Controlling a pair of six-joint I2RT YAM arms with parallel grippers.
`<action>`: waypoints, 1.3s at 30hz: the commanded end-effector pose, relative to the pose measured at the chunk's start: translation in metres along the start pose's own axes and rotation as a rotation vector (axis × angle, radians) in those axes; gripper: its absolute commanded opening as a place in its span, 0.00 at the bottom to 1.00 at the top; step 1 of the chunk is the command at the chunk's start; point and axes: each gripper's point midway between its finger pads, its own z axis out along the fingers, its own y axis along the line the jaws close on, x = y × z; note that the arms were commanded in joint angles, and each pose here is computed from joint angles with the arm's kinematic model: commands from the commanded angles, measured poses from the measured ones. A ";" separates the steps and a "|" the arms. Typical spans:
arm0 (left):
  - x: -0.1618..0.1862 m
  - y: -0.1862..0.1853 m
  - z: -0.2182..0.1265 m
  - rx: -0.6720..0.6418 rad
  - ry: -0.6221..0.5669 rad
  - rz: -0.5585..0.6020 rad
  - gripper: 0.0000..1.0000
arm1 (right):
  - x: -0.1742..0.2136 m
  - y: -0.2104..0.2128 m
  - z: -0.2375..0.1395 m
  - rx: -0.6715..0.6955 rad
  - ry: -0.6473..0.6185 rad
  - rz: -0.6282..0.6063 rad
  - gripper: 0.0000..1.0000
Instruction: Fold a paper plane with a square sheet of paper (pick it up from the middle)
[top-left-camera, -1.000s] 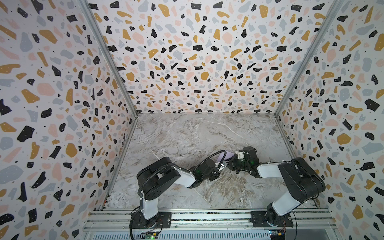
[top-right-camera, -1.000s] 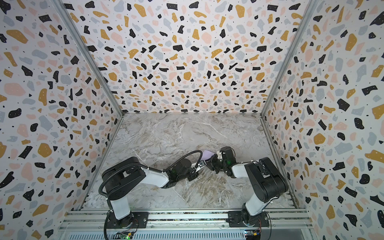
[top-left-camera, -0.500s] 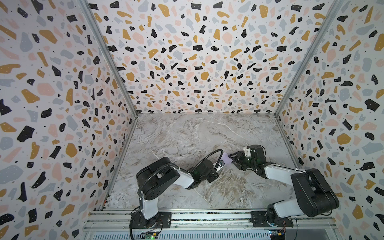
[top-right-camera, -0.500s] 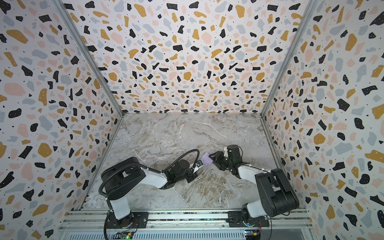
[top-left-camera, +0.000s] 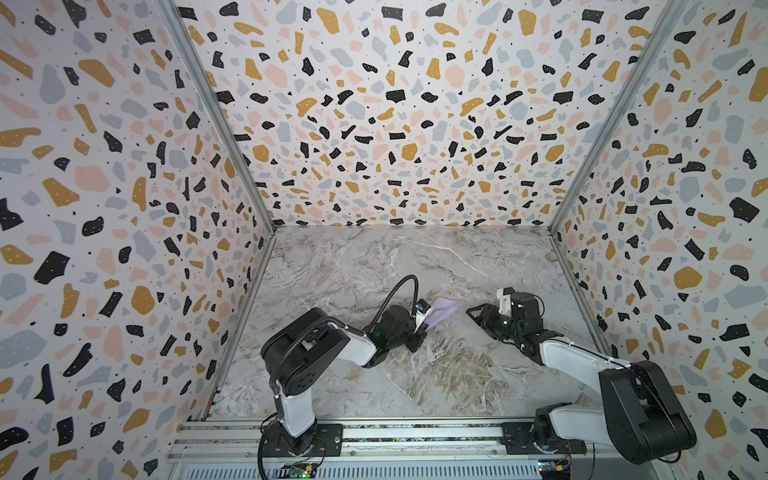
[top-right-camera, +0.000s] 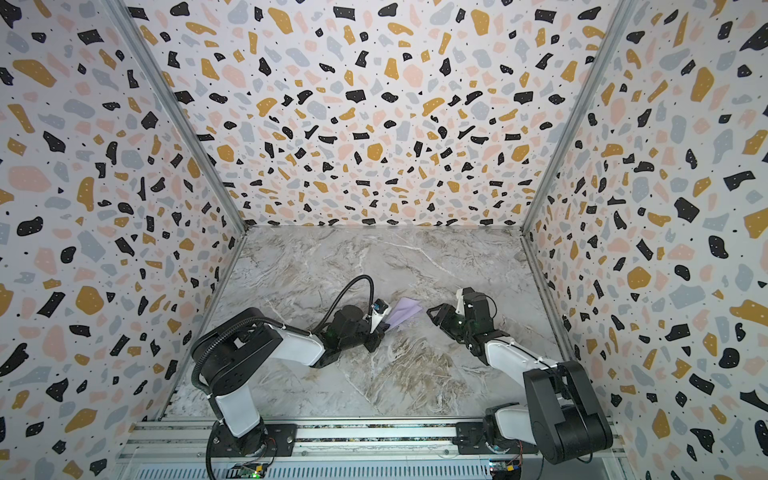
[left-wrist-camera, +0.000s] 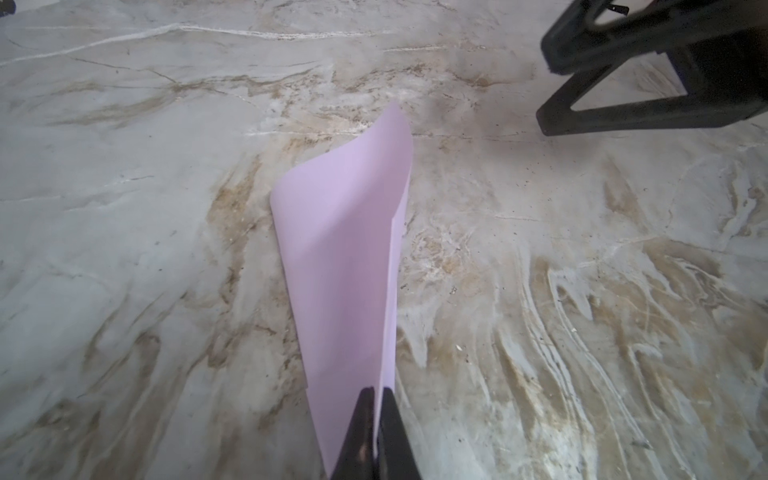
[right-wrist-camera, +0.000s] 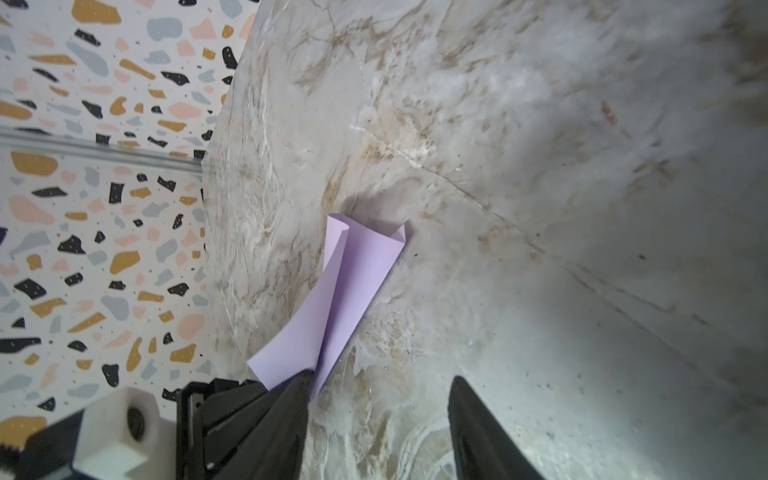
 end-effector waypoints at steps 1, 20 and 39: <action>-0.007 -0.007 -0.001 0.059 -0.024 -0.055 0.03 | 0.000 0.019 -0.002 -0.091 -0.013 -0.165 0.56; 0.022 -0.002 0.014 0.067 0.112 -0.153 0.01 | 0.049 0.046 0.037 -0.242 0.139 -0.362 0.50; 0.038 0.004 0.012 0.108 0.211 -0.368 0.00 | 0.062 0.069 0.061 -0.351 0.226 -0.432 0.35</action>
